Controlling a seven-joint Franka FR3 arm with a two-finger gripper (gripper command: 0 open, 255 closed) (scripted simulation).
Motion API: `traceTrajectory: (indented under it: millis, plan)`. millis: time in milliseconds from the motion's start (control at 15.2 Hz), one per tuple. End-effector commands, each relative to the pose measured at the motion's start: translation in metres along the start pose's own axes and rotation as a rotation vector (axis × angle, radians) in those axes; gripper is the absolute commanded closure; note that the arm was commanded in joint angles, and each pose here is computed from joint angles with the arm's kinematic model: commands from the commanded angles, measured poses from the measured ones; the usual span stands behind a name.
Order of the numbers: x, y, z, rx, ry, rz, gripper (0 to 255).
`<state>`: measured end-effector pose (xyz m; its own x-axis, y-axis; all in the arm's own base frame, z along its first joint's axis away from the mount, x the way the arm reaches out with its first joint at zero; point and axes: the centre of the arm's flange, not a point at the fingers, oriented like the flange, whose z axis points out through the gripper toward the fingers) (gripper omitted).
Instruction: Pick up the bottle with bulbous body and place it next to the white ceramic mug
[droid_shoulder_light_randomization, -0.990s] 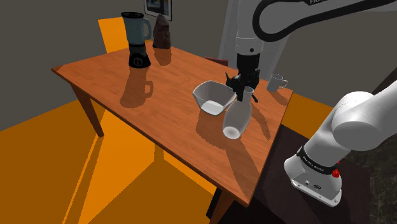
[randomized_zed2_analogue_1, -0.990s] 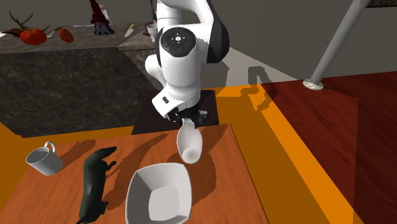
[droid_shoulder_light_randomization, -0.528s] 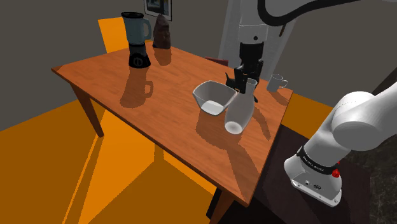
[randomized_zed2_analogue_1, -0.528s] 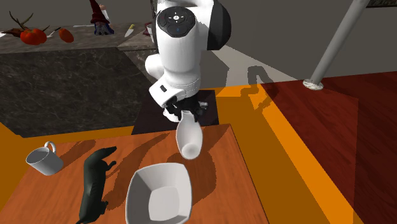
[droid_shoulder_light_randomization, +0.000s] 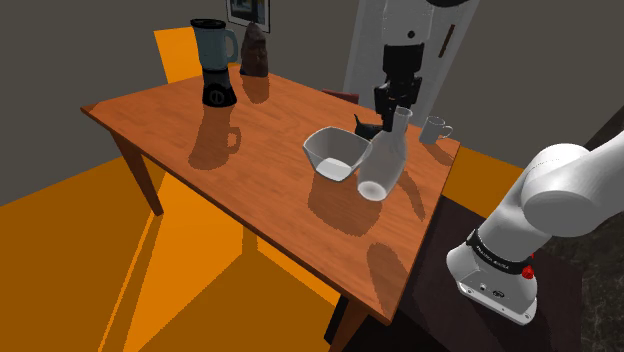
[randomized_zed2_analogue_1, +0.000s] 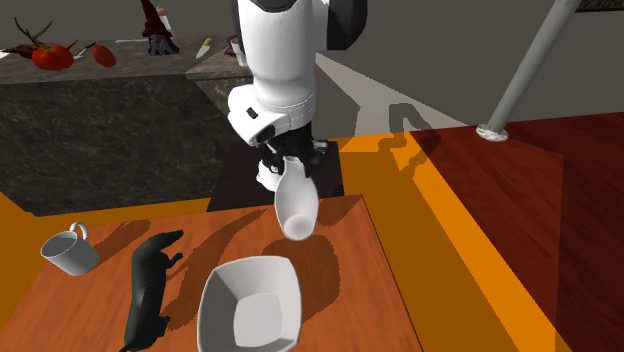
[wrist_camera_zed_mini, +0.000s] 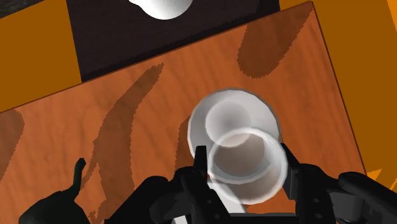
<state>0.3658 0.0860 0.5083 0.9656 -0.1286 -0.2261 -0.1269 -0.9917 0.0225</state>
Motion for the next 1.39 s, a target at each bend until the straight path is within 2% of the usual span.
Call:
traceTrajectory:
  millis: [0, 1320]
  plan:
    - [-0.002, 0.000, -0.010, 0.000, 0.000, 0.000, 255]
    - [-0.026, 0.002, -0.113, 0.000, 0.000, 0.000, 255]
